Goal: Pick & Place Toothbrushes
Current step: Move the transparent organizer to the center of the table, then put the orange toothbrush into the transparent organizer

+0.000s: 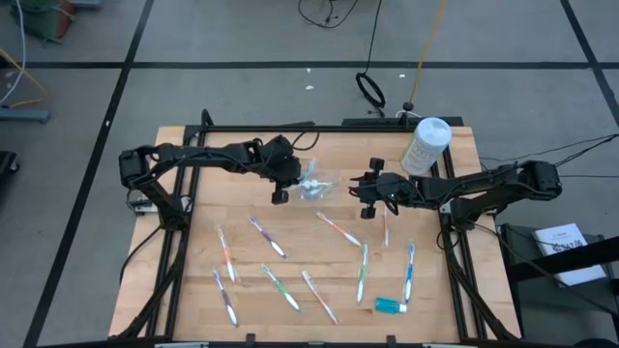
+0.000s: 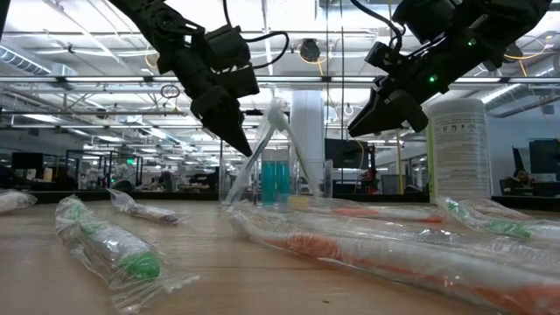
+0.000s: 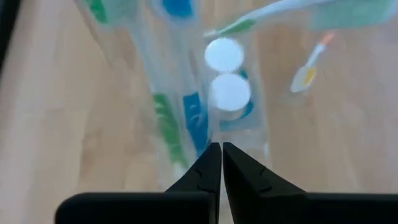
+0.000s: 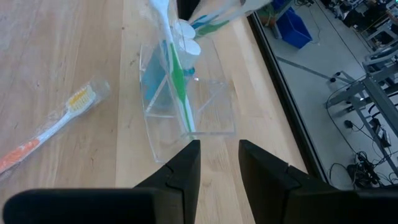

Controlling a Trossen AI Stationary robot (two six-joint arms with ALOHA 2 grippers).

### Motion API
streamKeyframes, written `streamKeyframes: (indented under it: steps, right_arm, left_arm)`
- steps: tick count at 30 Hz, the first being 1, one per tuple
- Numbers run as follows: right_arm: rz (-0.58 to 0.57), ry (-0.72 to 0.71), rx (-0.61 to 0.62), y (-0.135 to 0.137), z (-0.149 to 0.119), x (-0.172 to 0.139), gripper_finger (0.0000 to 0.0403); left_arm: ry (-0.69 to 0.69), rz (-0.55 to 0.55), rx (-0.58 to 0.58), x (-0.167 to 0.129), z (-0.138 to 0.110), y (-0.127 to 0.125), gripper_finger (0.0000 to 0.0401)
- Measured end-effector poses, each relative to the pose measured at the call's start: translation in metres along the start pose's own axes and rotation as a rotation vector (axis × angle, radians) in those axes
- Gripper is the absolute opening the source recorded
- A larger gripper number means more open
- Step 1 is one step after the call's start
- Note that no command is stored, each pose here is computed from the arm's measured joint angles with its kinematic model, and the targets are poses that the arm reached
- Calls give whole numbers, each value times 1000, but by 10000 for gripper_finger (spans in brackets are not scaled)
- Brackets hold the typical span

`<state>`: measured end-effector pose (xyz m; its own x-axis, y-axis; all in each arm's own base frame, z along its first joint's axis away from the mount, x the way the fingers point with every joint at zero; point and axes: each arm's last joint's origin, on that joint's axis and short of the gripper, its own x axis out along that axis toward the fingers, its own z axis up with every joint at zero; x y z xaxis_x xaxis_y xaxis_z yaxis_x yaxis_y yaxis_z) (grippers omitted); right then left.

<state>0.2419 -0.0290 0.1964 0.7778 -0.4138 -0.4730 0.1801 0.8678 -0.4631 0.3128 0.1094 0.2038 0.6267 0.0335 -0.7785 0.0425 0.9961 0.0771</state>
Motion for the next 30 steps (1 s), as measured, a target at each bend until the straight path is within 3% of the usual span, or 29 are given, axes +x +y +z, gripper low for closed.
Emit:
streamKeyframes:
  steps: [5,11,15,19,23,27,30]
  right_arm:
    - [4,-19,65,0,2,0,100]
    - [163,-139,133,3,10,-1,101]
    - [152,-233,251,-1,19,-2,101]
    - [154,-248,307,-2,21,-3,103]
    - [173,-207,347,4,18,3,130]
    - [58,-121,376,10,11,10,170]
    - [-68,-17,488,8,1,10,188]
  left_arm:
    - [6,30,48,-20,2,-2,21]
    - [-42,49,57,-60,6,-9,22]
    - [-86,72,78,-86,7,-12,24]
    - [-91,103,88,-104,2,-7,51]
    - [-93,133,68,-117,-4,-1,102]
    - [-89,150,49,-120,-7,4,139]
    - [-84,164,23,-122,-10,9,149]
